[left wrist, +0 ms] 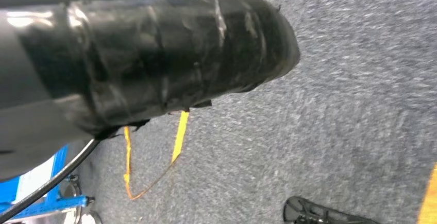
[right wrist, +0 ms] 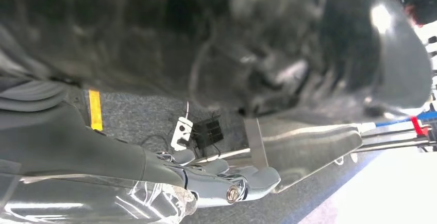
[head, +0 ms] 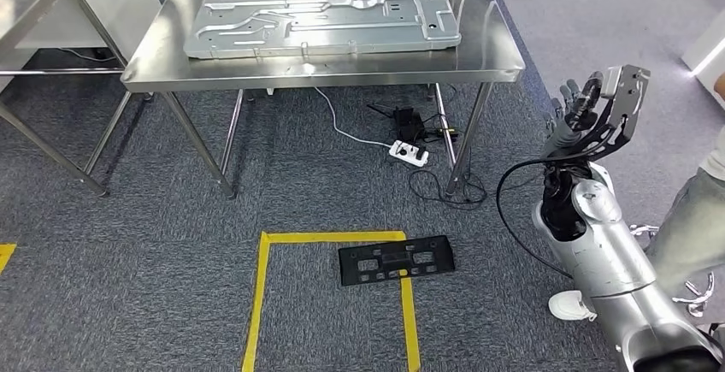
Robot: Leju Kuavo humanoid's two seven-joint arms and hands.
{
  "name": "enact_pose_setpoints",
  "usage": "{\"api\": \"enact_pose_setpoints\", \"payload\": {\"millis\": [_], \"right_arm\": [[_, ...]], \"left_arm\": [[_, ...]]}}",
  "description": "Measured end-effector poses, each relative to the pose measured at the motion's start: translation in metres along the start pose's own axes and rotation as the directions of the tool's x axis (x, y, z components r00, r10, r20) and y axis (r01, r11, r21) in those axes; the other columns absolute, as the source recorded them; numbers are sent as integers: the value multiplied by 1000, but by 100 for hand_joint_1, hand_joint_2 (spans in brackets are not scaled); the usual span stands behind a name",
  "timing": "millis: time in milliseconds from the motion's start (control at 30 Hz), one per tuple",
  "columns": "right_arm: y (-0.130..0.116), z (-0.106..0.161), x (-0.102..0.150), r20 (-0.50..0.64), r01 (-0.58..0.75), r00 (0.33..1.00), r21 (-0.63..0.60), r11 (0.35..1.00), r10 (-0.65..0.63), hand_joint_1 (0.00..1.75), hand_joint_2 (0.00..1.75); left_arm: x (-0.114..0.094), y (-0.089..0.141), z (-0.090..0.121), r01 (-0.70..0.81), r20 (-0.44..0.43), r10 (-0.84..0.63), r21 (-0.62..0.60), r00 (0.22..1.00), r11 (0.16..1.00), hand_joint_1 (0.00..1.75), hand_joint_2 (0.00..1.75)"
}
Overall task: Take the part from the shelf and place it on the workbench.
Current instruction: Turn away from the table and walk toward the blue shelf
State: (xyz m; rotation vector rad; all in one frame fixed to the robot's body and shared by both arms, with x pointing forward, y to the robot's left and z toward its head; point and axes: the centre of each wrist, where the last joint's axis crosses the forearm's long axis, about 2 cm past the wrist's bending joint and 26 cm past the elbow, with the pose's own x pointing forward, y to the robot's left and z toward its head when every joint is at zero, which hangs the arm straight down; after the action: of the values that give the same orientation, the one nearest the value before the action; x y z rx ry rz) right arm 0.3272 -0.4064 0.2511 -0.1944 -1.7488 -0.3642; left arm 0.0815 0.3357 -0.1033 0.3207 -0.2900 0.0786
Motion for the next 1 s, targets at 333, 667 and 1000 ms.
{"api": "enact_pose_setpoints", "payload": {"millis": [333,667,1000], "right_arm": [[1,1,-1,-2,3,1000,0,1000,-3,0,0],[-1,1,-2,-5,3,1000,-6,1000,-3,0,0],[-1,0,0,0,5,1000,-6,1000,-5,0,0]], "left_arm": [[2,2,-1,-1,5,1,3,1000,1000,0,0],[1,0,0,-1,2,1,0,1000,1000,0,0],[1,0,0,-1,1,1,0,1000,1000,0,0]]}}
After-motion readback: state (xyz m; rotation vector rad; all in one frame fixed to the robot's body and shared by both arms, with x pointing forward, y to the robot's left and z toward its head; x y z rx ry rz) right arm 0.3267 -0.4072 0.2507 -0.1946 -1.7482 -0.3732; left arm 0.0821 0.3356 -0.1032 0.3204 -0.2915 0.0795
